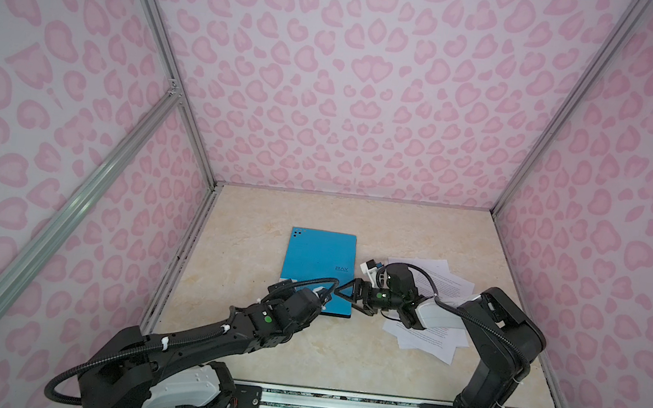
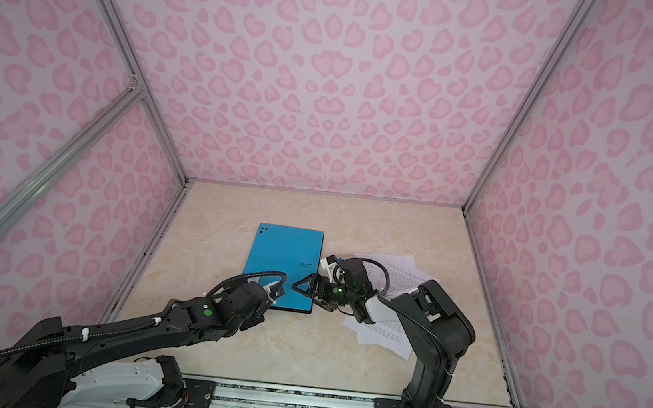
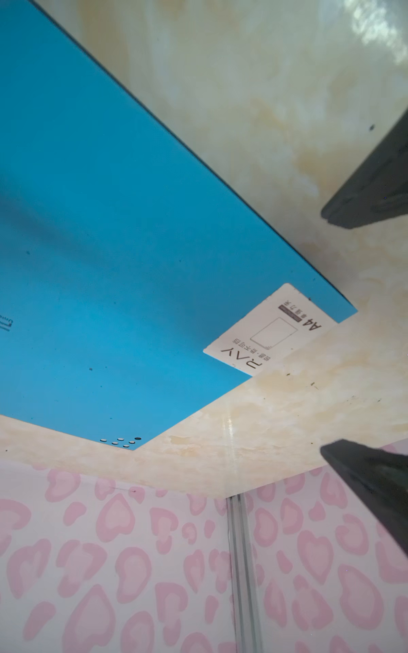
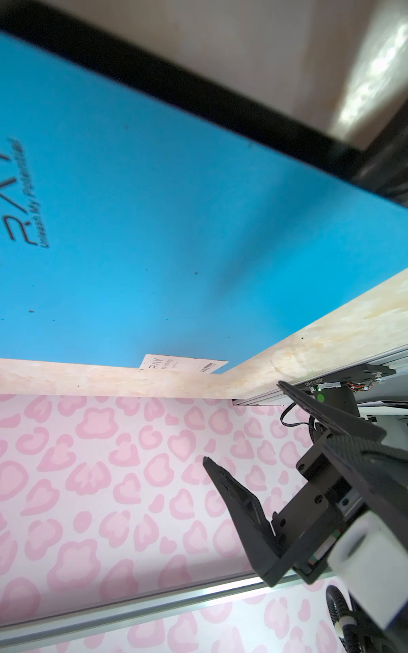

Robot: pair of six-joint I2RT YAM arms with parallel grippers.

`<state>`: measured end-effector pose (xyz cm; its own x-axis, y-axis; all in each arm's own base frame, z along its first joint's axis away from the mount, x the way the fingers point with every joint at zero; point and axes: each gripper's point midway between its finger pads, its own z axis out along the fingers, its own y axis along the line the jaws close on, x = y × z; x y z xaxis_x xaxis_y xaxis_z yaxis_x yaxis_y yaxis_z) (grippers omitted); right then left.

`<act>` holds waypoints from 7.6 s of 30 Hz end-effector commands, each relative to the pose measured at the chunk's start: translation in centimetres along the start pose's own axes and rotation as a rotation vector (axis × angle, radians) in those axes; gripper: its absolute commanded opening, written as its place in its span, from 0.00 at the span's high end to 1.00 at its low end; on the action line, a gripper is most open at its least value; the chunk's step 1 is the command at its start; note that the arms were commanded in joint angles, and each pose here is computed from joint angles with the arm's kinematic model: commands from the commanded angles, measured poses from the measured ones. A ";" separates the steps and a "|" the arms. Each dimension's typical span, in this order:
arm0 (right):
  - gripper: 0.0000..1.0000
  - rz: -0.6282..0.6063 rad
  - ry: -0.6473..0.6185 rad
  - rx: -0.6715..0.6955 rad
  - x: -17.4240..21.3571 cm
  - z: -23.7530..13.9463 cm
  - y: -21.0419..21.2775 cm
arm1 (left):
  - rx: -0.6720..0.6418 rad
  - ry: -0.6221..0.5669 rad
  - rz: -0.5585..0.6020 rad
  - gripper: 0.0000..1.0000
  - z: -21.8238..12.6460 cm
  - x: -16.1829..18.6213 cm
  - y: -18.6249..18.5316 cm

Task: Put the files into the folder
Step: 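Lift the teal cover open with the right gripper while the left holds the folder, then release the cover and draw the right gripper back over the open folder, then move the right gripper down onto the metal clip's lever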

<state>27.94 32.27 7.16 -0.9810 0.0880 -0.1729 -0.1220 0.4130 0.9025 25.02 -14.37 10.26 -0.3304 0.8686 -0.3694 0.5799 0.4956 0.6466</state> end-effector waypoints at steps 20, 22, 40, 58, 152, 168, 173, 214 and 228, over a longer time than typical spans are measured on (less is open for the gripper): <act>0.05 -0.223 -0.051 0.003 -2.3 1.2 10.2 | 0.339 -0.097 -0.825 0.02 -2.6 -4.5 15.1; 0.05 -0.241 -0.052 -0.008 -2.5 1.6 11.5 | 0.363 -0.109 -0.863 0.02 -2.6 -4.8 15.9; 0.05 -0.326 -0.108 -0.213 -3.0 6.9 21.2 | 0.528 -0.189 -1.109 0.02 -2.8 -7.9 20.4; 0.05 -0.323 -0.107 -0.332 -2.7 10.5 25.1 | 0.533 -0.044 -1.175 0.02 0.4 -6.3 20.1; 0.29 -0.339 -0.316 0.738 7.0 -11.4 2.4 | 0.549 0.173 -1.192 0.96 -1.3 1.4 12.7; 0.48 -0.438 -0.153 0.692 4.0 -5.5 5.3 | 0.521 0.166 -1.234 0.96 -2.8 2.8 10.8; 0.51 -0.432 -0.044 0.687 3.7 -3.4 4.7 | 0.472 0.117 -1.230 0.96 -3.4 3.6 10.3; 0.78 -0.379 0.151 0.673 3.0 8.6 0.0 | 0.488 0.138 -1.244 0.96 -2.3 3.9 9.4; 0.81 -0.358 0.155 0.664 2.7 8.8 -0.6 | 0.484 0.135 -1.241 0.96 -2.4 3.9 9.5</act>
<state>26.72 40.07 3.23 -0.9099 -0.2665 -0.3179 -0.3751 0.8559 0.3561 27.89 -6.46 16.72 -0.8733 -0.1600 -0.4601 0.0388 0.9187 -0.3931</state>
